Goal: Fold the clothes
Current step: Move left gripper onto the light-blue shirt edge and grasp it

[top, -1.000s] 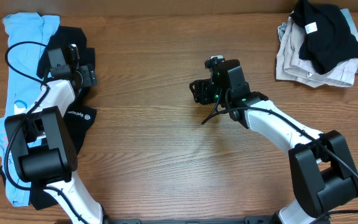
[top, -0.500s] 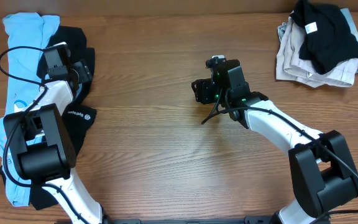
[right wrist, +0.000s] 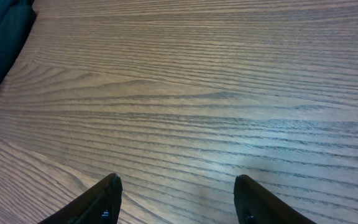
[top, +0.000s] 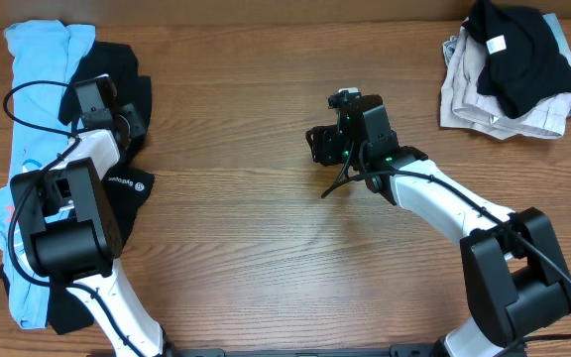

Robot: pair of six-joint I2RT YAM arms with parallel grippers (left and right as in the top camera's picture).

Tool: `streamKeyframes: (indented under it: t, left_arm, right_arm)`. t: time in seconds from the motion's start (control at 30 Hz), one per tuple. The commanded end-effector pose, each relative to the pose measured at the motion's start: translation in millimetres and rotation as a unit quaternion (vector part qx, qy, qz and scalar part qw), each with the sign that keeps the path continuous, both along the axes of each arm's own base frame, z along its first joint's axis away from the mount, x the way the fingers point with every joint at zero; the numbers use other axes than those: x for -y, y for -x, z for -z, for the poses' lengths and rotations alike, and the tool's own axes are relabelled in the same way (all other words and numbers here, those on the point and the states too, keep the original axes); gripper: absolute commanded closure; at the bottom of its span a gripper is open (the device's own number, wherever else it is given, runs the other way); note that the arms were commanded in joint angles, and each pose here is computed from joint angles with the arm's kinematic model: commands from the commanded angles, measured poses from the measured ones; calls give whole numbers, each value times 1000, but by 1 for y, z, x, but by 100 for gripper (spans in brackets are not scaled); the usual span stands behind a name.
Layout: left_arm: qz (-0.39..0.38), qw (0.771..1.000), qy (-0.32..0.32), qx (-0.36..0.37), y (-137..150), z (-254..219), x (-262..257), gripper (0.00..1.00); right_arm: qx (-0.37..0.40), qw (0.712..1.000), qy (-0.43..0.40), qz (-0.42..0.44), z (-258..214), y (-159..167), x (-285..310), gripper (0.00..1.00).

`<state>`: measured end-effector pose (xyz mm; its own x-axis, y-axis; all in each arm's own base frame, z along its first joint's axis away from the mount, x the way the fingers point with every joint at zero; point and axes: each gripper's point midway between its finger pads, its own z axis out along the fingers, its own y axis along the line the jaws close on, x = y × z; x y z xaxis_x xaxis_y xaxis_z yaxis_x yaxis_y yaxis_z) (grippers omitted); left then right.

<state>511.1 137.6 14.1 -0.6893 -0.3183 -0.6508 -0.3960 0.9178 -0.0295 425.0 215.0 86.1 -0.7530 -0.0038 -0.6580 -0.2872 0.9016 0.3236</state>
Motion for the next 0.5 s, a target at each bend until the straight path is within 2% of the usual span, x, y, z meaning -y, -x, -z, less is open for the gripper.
streamKeyframes:
  t: [0.0, 0.2, 0.37, 0.47]
  left_arm:
    - [-5, 1000, 1, 11, -7, -4, -3, 42]
    - [-5, 1000, 0, 15, -9, -8, -4, 61]
    - [-5, 1000, 0, 17, -11, -11, -5, 65]
    - [-5, 1000, 0, 17, -12, -12, -5, 72]
  right_arm:
    - [9, 1000, -2, 5, -5, -7, -1, 39]
    - [9, 1000, -1, 6, -5, -7, -1, 39]
    - [9, 1000, -1, 6, -5, -7, -1, 39]
    - [9, 1000, 0, 8, -5, -8, 0, 39]
